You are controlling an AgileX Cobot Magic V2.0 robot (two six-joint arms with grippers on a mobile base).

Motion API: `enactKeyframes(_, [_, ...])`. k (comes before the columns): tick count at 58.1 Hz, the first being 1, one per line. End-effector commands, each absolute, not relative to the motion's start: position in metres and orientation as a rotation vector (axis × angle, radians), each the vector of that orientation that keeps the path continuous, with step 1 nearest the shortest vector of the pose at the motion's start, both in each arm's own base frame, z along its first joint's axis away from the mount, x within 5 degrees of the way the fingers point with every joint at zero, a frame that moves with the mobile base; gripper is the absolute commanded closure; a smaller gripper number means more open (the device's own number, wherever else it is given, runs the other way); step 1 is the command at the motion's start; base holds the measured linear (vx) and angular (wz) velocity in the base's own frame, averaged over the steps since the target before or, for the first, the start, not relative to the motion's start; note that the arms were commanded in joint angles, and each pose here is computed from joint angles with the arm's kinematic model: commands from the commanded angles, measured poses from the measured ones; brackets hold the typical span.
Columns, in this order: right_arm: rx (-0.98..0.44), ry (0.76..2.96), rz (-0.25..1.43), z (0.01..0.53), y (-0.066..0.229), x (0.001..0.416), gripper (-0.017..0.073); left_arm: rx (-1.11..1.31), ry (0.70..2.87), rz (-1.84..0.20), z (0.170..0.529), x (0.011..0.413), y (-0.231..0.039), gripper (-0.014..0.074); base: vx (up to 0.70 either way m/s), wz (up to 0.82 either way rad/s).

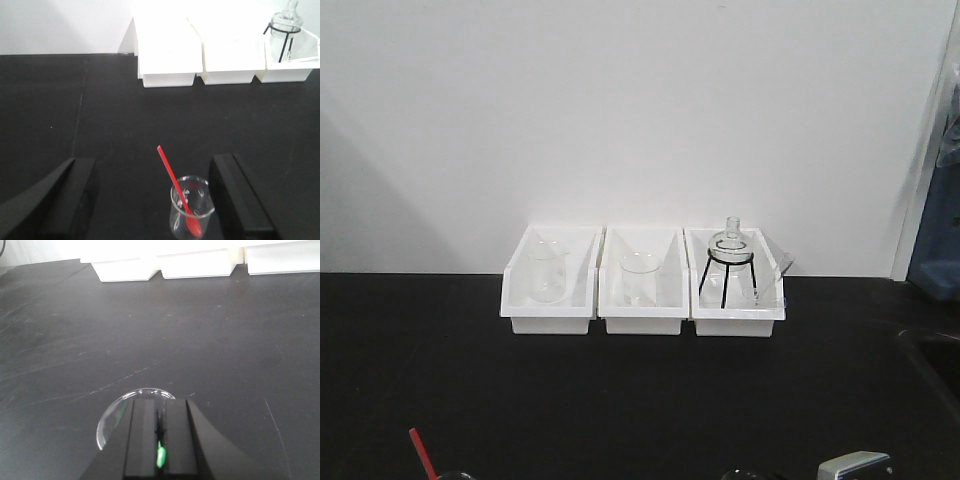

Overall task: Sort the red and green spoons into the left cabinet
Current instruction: 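Close left gripper on red spoon and right gripper on green spoon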

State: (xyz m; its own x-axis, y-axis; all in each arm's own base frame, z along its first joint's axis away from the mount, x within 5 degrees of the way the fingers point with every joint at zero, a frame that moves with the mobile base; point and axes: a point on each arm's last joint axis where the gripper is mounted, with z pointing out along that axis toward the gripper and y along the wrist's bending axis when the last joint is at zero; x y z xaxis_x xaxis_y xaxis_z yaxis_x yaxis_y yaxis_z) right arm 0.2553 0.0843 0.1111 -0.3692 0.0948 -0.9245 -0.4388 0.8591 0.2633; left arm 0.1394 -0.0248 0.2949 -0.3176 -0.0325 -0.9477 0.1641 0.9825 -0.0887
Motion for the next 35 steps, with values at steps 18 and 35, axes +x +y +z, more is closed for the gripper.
enactKeyframes(18, [-0.254, 1.623, 0.634, 0.140, 0.088, 0.260, 0.0568, 0.019, 1.841, -0.146, 0.277, 0.208, -0.028, 0.0029, 0.00, 0.00])
enactKeyframes(35, [-0.256, 1.621, 0.624, 0.140, 0.088, 0.261, 0.0568, -0.115, 1.899, -0.196, 0.245, 0.238, -0.030, 0.0029, 0.00, 0.00])
